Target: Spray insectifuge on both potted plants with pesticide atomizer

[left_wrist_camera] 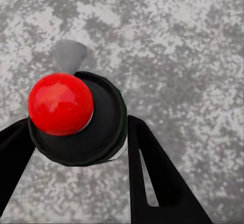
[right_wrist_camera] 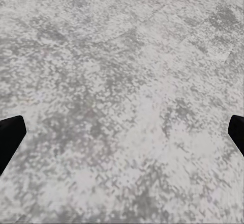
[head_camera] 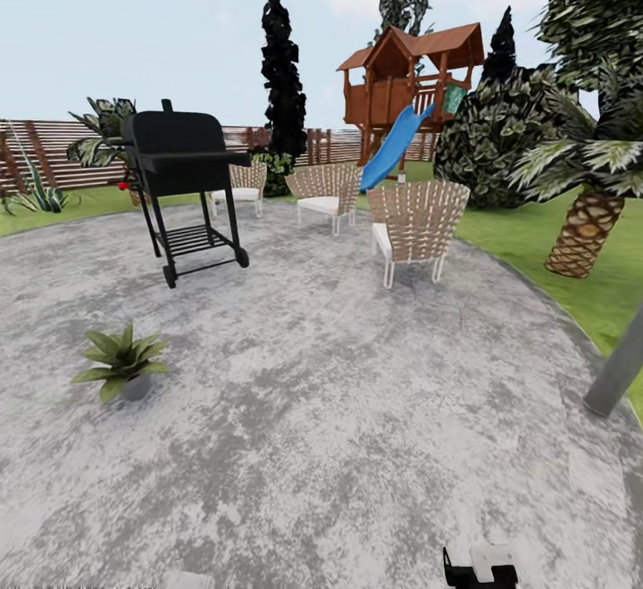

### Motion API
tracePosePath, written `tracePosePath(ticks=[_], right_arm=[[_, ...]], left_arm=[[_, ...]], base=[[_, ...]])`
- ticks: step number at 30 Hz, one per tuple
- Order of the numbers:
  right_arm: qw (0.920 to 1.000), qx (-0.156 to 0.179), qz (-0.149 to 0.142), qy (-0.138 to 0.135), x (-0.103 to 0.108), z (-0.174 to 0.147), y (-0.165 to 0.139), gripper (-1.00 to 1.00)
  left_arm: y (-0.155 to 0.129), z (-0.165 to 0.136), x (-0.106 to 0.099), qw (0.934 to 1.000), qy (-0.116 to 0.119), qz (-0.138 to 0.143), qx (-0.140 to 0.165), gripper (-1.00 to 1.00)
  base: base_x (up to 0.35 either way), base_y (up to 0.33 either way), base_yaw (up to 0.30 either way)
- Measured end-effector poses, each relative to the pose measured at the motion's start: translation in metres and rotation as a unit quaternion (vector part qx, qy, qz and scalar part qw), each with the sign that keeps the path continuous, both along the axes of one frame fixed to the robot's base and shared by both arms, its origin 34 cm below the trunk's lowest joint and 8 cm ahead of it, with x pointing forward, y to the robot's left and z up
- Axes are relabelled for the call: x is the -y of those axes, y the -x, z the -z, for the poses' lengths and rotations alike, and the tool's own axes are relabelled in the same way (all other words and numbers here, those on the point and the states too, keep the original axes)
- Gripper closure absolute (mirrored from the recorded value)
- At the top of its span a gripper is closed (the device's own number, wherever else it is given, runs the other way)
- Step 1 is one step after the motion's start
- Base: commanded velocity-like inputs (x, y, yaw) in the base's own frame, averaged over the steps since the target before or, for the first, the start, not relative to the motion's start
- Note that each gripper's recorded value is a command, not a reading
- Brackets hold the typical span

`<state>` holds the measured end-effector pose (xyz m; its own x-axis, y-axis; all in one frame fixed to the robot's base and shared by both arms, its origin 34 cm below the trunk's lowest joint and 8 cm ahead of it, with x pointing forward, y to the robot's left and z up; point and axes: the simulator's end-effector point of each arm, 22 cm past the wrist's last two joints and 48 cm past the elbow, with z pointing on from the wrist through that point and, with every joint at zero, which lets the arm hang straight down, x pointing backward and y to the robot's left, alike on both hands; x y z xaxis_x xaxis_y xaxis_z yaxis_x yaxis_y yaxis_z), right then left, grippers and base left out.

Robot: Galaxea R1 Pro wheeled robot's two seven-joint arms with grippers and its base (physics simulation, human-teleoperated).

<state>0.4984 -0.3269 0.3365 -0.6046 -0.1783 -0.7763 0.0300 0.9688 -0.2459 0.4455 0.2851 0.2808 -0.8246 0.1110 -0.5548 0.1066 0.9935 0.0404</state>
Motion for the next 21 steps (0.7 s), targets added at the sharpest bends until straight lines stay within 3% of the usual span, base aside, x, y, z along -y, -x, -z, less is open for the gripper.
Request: tracePosePath(ticks=[21], right_arm=[[1.0000,0.002,0.001,-0.001,-0.0003,-0.0025,0.0011,-1.00]], left_arm=[[0.0009,-0.0024,-0.0005,1.0000,-0.001,0.001,0.001,1.00]], base=[[0.326,0.000,0.278]])
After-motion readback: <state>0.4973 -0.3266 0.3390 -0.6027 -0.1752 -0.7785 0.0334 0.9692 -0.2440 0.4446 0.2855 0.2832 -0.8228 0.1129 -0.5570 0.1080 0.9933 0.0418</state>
